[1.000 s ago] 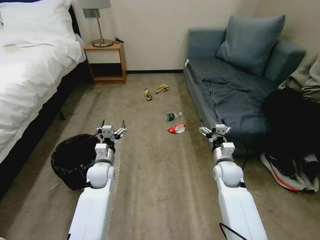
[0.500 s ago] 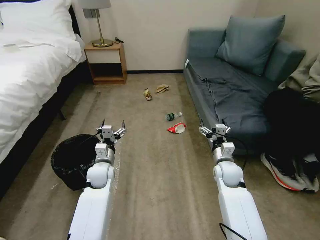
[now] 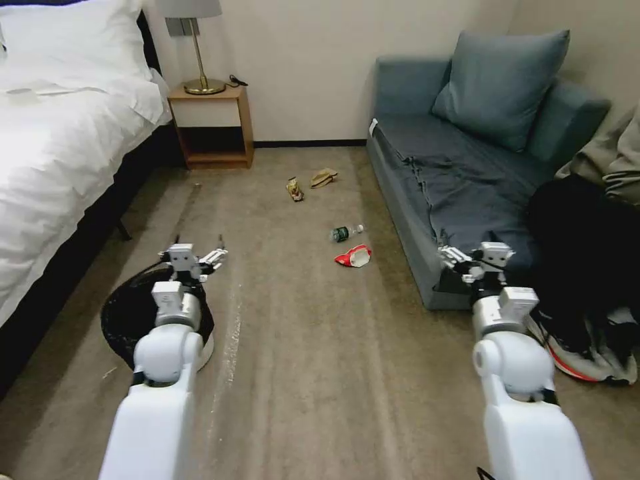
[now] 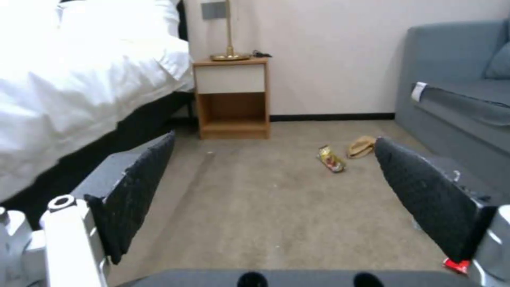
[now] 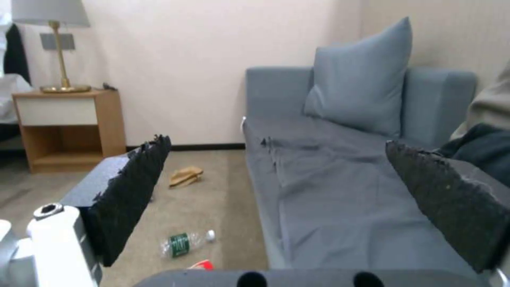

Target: Pick up the trash bin, then pick up the garbage on the floor and place it into the trash bin.

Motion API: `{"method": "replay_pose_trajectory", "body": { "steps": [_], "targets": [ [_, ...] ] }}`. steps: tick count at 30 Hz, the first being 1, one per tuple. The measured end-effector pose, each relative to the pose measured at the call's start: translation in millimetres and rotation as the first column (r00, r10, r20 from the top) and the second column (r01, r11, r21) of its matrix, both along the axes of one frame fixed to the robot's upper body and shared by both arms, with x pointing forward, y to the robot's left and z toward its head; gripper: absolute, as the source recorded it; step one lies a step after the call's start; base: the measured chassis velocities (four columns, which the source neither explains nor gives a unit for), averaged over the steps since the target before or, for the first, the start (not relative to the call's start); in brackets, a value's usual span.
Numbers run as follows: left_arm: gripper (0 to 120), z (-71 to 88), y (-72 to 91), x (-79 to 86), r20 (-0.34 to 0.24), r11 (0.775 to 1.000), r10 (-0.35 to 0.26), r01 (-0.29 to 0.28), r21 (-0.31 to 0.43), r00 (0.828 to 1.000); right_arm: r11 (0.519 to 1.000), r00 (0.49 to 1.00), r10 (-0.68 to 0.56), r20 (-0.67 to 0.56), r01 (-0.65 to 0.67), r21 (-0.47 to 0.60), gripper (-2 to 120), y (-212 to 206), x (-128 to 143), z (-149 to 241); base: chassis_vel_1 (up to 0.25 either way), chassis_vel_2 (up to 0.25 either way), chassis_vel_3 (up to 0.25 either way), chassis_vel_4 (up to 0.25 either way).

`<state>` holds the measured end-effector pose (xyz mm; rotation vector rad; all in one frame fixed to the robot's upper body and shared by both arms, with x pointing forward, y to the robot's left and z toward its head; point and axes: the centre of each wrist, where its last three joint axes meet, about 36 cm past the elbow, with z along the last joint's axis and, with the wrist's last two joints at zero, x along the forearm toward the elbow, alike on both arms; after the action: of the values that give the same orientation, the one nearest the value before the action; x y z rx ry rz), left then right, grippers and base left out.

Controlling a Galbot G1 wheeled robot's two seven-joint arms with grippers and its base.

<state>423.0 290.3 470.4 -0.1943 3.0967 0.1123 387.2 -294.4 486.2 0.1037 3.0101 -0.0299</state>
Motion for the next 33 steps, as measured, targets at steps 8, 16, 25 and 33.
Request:
{"method": "replay_pose_trajectory", "body": {
  "steps": [8, 16, 25, 33],
  "targets": [
    [100, 54.5, 10.5, -41.5, -0.024, 1.000, 0.024, -0.023, 0.019, 0.999, 0.995, 0.996, 0.092, 0.009, -0.092, 0.026, 100, -7.2, -36.2, 17.8, 0.000, 0.000, 0.000, 0.000],
    [100, 66.4, 11.0, -51.4, -0.029, 0.999, 0.026, -0.025, 0.024, 0.999, 0.991, 0.991, 0.130, -0.022, -0.129, 0.032, 100, -12.3, -39.9, -12.7, 0.000, 0.000, 0.000, 0.000],
    [100, 23.3, 54.1, -84.2, -0.193, 0.926, 0.319, -0.349, -0.145, 0.928, 0.988, 0.988, 0.151, -0.011, -0.151, 0.028, 100, -12.5, -34.8, -18.8, 0.000, 0.000, 0.000, 0.000],
    [100, 1.4, 71.8, -104.1, -0.285, 0.850, 0.431, -0.491, -0.189, 0.856, 0.985, 0.985, 0.171, -0.007, -0.171, 0.016, 100, -4.9, -31.2, -18.0, 0.000, 0.000, 0.000, 0.000]
  ]
}}
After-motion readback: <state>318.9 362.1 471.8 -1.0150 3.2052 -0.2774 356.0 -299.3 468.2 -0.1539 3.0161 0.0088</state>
